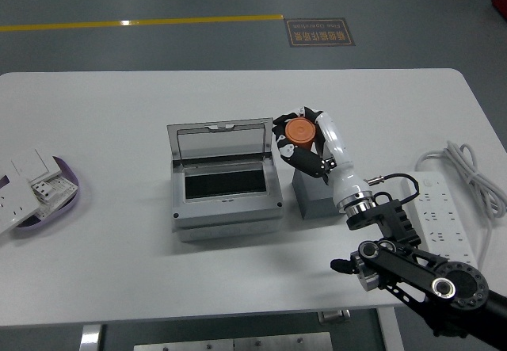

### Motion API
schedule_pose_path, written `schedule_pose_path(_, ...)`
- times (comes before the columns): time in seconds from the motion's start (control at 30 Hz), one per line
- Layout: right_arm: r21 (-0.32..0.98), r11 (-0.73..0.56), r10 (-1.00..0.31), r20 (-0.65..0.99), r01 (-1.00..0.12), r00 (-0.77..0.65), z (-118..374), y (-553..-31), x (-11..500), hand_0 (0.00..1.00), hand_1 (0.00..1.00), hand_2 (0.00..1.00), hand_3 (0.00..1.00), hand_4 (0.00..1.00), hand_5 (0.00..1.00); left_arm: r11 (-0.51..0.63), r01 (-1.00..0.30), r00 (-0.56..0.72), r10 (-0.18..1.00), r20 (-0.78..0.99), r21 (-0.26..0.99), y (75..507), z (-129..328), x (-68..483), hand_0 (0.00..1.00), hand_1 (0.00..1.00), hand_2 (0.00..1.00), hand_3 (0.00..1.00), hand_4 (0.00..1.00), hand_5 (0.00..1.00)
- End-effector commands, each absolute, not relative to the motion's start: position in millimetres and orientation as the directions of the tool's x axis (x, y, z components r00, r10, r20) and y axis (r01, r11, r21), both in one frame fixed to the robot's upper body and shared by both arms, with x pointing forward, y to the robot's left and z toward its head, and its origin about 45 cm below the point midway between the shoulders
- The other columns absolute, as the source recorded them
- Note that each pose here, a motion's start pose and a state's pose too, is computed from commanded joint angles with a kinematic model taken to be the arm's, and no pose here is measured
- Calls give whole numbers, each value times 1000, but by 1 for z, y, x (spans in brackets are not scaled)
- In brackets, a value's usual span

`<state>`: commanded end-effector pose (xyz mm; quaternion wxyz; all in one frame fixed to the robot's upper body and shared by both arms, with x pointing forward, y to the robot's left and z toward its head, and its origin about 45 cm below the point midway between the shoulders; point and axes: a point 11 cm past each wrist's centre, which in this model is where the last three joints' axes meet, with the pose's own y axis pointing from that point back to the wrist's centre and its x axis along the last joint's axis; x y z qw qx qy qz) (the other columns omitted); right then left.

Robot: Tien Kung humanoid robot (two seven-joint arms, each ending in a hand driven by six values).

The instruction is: Pick up the cylinder from the cube,place it in the box,flap close box

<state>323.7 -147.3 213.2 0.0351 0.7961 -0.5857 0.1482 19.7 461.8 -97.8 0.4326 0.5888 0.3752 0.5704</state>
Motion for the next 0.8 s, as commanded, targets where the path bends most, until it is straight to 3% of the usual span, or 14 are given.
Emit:
schedule_pose_path(0.07,-116,-337,-907,305,-934,290,217,-138,323,431,433,416,305,2,2,-344,-51,68,935,347,937,462,-98,20,594,621,606,625,685,202)
schedule_pose_path(0.1,-112,-355,-894,330,-928,302,220,-132,323,128,208,328,254,2,2,-345,-51,68,935,348,937,462,-98,19,594,621,606,625,685,201)
schedule_pose_path(0.27,-52,-489,-772,491,-871,404,228,-91,321,128,208,328,254,2,2,-346,-51,71,935,349,937,463,-98,20,594,621,606,625,685,201)
schedule_pose_path(0.3,-36,-509,-743,523,-860,418,228,-85,321,32,157,312,240,2,2,-346,-51,71,934,349,937,463,-97,20,594,621,606,626,685,202)
schedule_pose_path(0.57,144,-563,-446,777,-814,445,215,-54,318,27,166,311,235,2,2,-350,-52,74,933,353,935,465,-97,22,594,621,606,625,687,204)
schedule_pose_path(0.8,236,-485,-254,883,-842,394,199,-52,324,72,214,349,278,2,2,-350,-56,76,932,354,935,465,-96,24,594,621,606,626,687,204)
